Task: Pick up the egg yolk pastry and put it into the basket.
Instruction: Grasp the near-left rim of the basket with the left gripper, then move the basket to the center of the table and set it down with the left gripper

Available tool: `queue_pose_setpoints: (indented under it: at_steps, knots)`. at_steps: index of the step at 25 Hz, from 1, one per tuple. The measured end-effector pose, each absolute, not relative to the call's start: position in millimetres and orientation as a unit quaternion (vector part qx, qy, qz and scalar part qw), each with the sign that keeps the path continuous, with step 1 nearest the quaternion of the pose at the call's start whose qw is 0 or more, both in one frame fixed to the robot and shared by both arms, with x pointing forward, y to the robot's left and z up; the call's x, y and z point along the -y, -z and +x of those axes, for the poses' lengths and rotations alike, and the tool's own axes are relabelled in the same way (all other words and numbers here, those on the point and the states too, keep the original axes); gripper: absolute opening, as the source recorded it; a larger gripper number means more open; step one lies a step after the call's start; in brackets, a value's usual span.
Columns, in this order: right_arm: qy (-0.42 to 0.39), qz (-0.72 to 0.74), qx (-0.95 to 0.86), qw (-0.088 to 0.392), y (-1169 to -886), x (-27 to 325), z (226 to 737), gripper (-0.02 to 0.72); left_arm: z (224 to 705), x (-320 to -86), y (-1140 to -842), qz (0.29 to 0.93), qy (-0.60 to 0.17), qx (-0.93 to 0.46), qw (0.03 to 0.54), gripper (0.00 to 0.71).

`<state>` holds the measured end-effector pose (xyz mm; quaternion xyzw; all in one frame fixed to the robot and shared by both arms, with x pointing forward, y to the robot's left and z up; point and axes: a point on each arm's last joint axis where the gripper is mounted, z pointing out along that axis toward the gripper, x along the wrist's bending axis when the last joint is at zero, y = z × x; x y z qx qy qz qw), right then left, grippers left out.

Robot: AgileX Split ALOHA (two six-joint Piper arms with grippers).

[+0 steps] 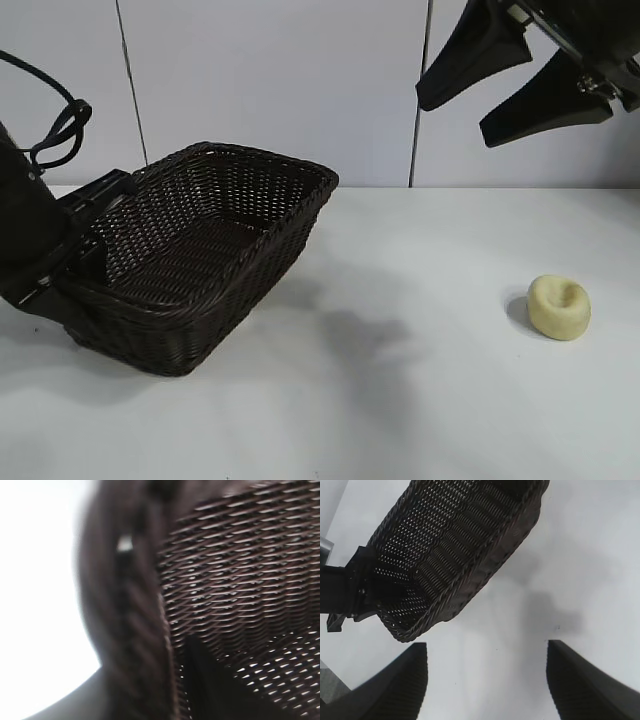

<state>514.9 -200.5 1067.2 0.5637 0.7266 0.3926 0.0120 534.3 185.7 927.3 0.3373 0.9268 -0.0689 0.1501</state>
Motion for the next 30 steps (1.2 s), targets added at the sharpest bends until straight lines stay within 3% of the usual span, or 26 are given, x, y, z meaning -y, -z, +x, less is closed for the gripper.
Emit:
queue_pose_setpoints:
  at_steps: [2,10,14,20,30]
  knots:
    - [-0.393,0.564,-0.727,0.012,-1067,200,515,0.489,536,-186,-928,0.334,0.068,-0.927,0.158,0.099]
    - [-0.393,0.564,-0.727,0.012,-1067,200,515,0.489,539,-192,-937,0.333,0.071,-0.928,0.152,0.099]
    - [-0.393,0.564,-0.727,0.012,-1067,200,515,0.489,546,-200,-951,0.363,0.069,-0.917,0.151,0.099]
    - [-0.393,0.564,-0.727,0.012,-1067,200,515,0.489,559,-209,-969,0.452,0.065,-0.875,0.163,0.099]
    - [-0.393,0.564,-0.727,0.012,-1067,200,515,0.489,589,-191,-973,0.658,0.105,-0.732,0.141,0.099]
